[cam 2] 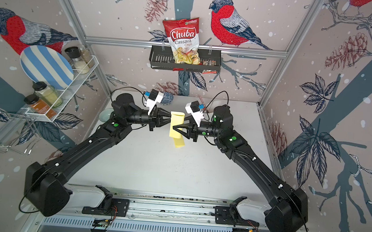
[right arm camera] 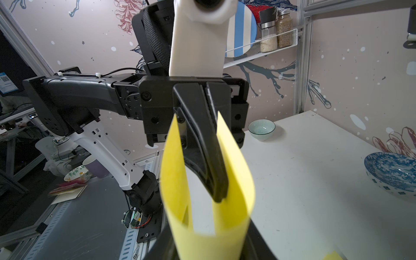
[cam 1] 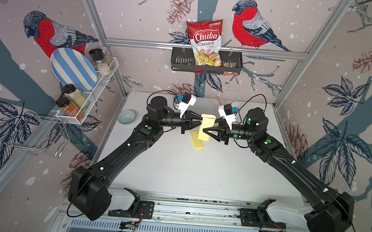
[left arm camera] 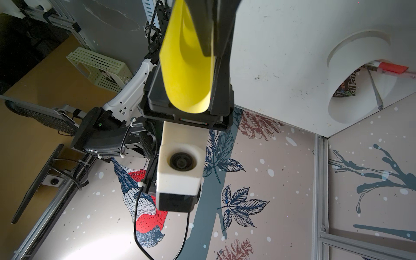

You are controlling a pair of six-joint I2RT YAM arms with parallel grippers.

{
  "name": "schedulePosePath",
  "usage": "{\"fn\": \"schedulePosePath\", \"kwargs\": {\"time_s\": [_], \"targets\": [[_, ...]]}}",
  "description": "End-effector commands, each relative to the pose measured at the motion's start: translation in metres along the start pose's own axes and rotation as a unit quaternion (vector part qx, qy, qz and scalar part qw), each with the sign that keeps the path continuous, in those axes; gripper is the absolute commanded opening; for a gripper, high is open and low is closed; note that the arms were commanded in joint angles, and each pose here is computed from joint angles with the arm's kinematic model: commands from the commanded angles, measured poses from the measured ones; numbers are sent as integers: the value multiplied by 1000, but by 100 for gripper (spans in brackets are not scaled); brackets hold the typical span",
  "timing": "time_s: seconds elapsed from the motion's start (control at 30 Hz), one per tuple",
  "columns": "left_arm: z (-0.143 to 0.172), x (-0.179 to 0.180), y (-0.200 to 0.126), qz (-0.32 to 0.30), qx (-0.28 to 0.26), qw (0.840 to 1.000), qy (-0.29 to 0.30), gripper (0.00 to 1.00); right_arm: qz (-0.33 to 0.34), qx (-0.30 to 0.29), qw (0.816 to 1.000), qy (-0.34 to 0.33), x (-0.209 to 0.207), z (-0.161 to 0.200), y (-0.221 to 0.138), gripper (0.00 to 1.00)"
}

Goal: Fold the square paper along the opposite sides
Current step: Fold the paper.

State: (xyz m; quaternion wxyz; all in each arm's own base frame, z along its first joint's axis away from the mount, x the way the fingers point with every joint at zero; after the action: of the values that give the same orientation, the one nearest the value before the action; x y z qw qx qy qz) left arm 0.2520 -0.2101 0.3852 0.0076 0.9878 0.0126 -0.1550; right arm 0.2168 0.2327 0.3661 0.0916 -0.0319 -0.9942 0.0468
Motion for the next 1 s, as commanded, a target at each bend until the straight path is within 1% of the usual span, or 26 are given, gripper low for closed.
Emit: {"fn": "schedulePosePath", "kwargs": {"time_s": [0.0, 0.27, 0.33, 0.53, 0.97], "targets": [[-5, -4, 0, 3, -3, 1000, 14, 0, -1, -9, 1000, -19, 1, -6, 0, 38], [-4, -3, 0, 1, -3, 1000, 14, 0, -1, -6, 1000, -18, 1, -5, 0, 37], [-5, -4, -1, 1, -4, 1000, 15, 0, -1, 2, 1000, -9, -4, 2, 5, 37], [-4, -3, -1, -1, -3, 1000, 15, 0, -2, 7, 1000, -5, -5, 5, 7, 35], [-3, -2, 0, -2, -1, 1000, 13, 0, 3, 0, 1000, -18, -1, -1, 3, 33]]}}
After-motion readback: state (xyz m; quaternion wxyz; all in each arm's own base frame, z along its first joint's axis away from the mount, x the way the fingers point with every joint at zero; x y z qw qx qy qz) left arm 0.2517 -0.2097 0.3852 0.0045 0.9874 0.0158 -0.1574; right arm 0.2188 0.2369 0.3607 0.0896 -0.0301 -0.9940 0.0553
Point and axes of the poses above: each gripper's point midway between its finger pads, its own y axis out along the fingers, its own x axis along the line the jaws close on, z = x × y, the point moved 9 cm from there along -y, back along the fingers, and after that the axes turned 1 degree about -y, right-handed, at the moved point
